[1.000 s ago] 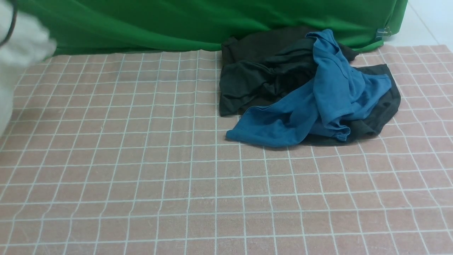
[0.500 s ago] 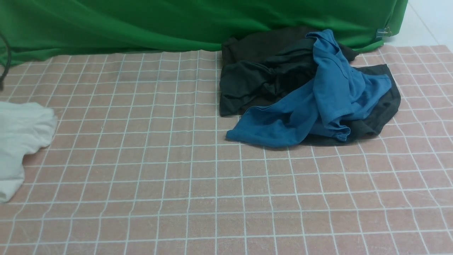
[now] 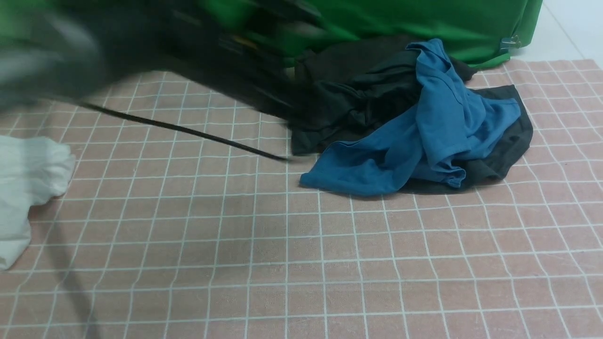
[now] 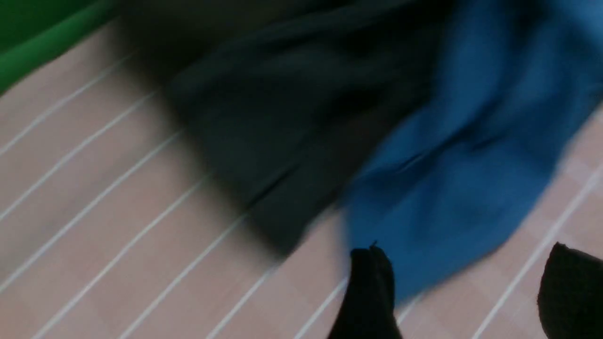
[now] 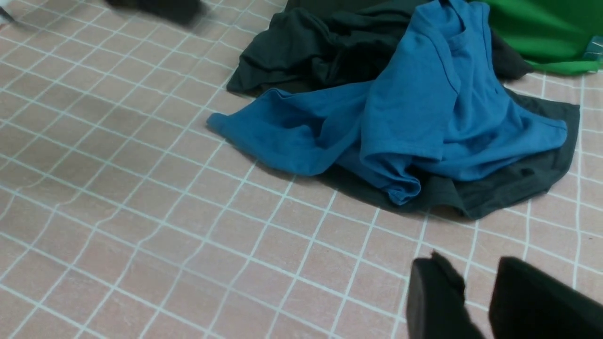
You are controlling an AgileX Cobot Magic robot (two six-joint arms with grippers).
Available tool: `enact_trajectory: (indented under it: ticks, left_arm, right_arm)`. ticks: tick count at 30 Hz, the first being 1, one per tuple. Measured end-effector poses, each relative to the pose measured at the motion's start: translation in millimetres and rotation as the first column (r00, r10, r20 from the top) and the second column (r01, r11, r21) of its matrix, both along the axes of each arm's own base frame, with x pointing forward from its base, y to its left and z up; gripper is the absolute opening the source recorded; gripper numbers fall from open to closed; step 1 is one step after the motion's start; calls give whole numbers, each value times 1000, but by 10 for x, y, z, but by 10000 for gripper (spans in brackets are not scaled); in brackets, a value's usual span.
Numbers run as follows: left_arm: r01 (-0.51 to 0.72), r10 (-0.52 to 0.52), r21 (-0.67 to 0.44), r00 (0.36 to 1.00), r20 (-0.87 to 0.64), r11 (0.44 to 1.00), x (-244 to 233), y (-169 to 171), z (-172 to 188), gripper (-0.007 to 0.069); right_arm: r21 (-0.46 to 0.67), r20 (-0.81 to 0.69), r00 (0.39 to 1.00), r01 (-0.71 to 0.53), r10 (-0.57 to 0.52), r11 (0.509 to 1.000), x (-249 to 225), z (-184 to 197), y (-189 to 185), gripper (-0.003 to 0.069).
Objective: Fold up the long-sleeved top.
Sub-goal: Spread the long sleeves with your arms and place them on the tabletop
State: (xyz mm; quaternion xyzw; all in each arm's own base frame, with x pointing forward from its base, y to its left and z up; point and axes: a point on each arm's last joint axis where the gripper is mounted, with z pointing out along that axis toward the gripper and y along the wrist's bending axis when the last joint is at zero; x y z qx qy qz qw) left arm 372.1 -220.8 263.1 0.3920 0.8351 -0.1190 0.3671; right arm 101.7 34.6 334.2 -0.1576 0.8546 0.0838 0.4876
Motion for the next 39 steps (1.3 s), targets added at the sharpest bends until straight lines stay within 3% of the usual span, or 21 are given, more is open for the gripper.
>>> enact_trajectory:
  ticks: [3, 4, 7, 11, 15, 17, 20, 22, 24, 25, 30, 34, 35, 36, 38, 39]
  left_arm:
    - [73, -72, -21, 997, 33, 997, 120, -552, -195, 523]
    - [72, -71, -16, 997, 26, 997, 142, -589, -243, 523]
    - [69, -64, -80, 996, 65, 994, 389, -954, -374, 626]
    - [41, -26, -120, 992, 127, 992, 688, -1133, -497, 683]
    - [-4, 21, -133, 992, 128, 991, 884, -1223, -772, 678]
    - [-26, 41, -143, 994, 102, 989, 925, -1242, -908, 648]
    - [-40, 50, -136, 996, 67, 990, 945, -1243, -1070, 495]
    - [-34, 38, -108, 999, 32, 994, 925, -1234, -1139, 242]
    - [-13, 16, -88, 1000, 26, 996, 903, -1227, -1080, 118]
    - [12, -10, -62, 1000, 27, 998, 878, -1215, -1009, 76]
    - [89, -90, 41, 995, 29, 995, 754, -1082, -516, 69]
    - [108, -121, 85, 981, 154, 990, 532, -712, 555, 69]
    - [105, -117, 78, 979, 168, 991, 502, -677, 660, 69]
    - [78, -86, 46, 969, 231, 996, 421, -447, 1067, 69]
    - [64, -68, 25, 960, 270, 998, 351, -312, 1306, 69]
    - [24, -23, 0, 946, 322, 1000, 254, -25, 1651, 69]
  right_arm:
    - [-3, -6, 1000, -1, 1, 1000, -3, -5, -1, 218]
    - [-3, -7, 1000, -1, 1, 1000, -4, -6, -1, 218]
    - [-10, -25, 1000, -3, 3, 1000, -13, -21, -3, 218]
    - [-22, -66, 998, -8, 6, 1000, -34, -53, -6, 218]
    - [-32, -97, 995, -12, 9, 999, -52, -77, -9, 219]
    - [-33, -101, 995, -13, 10, 999, -54, -81, -9, 219]
    - [-35, -105, 994, -14, 10, 999, -57, -84, -10, 219]
    - [-37, -105, 994, -15, 11, 999, -57, -84, -10, 219]
    - [-39, -104, 995, -16, 11, 999, -56, -84, -10, 219]
    - [-40, -104, 995, -15, 11, 999, -56, -84, -11, 219]
    - [-50, -100, 995, -14, 8, 999, -54, -84, -18, 219]
    - [-44, -64, 998, -6, 4, 999, -33, -58, -18, 219]
    - [-42, -56, 998, -5, 3, 999, -29, -51, -18, 219]
    - [-34, -36, 999, -1, 0, 999, -17, -35, -16, 219]
    - [-29, -25, 1000, 1, -2, 1000, -12, -26, -15, 219]
    - [-21, -8, 1000, 5, -6, 1000, -2, -11, -14, 219]
